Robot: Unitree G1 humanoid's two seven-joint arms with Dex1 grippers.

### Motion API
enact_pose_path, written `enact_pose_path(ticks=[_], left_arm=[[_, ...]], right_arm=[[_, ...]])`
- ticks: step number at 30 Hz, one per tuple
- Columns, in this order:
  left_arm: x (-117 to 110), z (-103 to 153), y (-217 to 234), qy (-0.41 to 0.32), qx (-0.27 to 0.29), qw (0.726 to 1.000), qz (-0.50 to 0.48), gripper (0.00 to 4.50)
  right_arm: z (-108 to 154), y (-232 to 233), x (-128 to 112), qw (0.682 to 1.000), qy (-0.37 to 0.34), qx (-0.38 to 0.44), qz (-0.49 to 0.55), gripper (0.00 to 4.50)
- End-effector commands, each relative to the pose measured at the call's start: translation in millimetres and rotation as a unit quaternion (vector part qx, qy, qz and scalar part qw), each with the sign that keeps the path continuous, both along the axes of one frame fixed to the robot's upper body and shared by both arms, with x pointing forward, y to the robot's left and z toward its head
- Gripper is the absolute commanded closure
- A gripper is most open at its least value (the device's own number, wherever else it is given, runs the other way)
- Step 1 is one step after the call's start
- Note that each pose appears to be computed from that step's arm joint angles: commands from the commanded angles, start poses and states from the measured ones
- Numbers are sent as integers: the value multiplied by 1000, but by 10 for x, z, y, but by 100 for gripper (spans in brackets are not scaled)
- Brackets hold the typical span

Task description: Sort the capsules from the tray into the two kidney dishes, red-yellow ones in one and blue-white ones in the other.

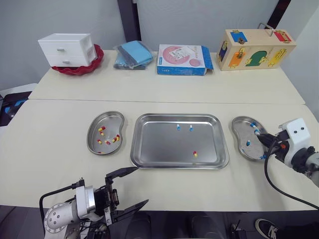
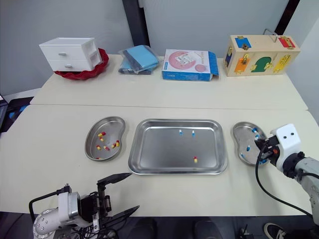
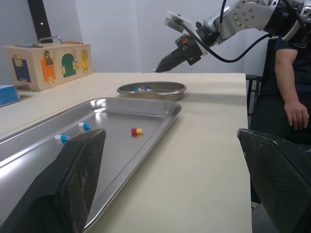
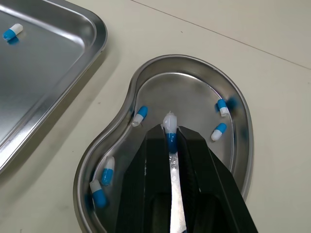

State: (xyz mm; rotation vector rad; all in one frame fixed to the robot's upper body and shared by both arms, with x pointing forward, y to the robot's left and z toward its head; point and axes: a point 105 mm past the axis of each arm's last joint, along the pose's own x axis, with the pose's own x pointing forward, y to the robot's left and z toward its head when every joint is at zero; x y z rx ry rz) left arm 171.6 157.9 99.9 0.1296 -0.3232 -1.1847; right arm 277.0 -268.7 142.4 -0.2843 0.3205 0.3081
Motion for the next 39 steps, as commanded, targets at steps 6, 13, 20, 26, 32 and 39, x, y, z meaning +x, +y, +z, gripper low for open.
enact_pose_path(ticks=[6,13,20,26,32,39], left_arm=[[-5,40,16,-6,-7,1000,8,0],[13,43,23,-4,-8,1000,14,0],[14,61,54,1,-9,999,33,0],[35,102,192,13,-11,995,99,0],[10,148,317,12,-1,990,143,0],[-47,157,434,20,10,985,171,0]], right_arm=[[93,-58,14,1000,-19,-9,-8,305],[111,-91,3,1000,-19,-9,-9,111],[133,-95,-37,1000,-19,-7,11,2],[170,-96,-202,997,-23,-3,73,2],[130,-303,-566,989,16,-10,149,2],[-26,-819,-762,985,103,-42,132,2]])
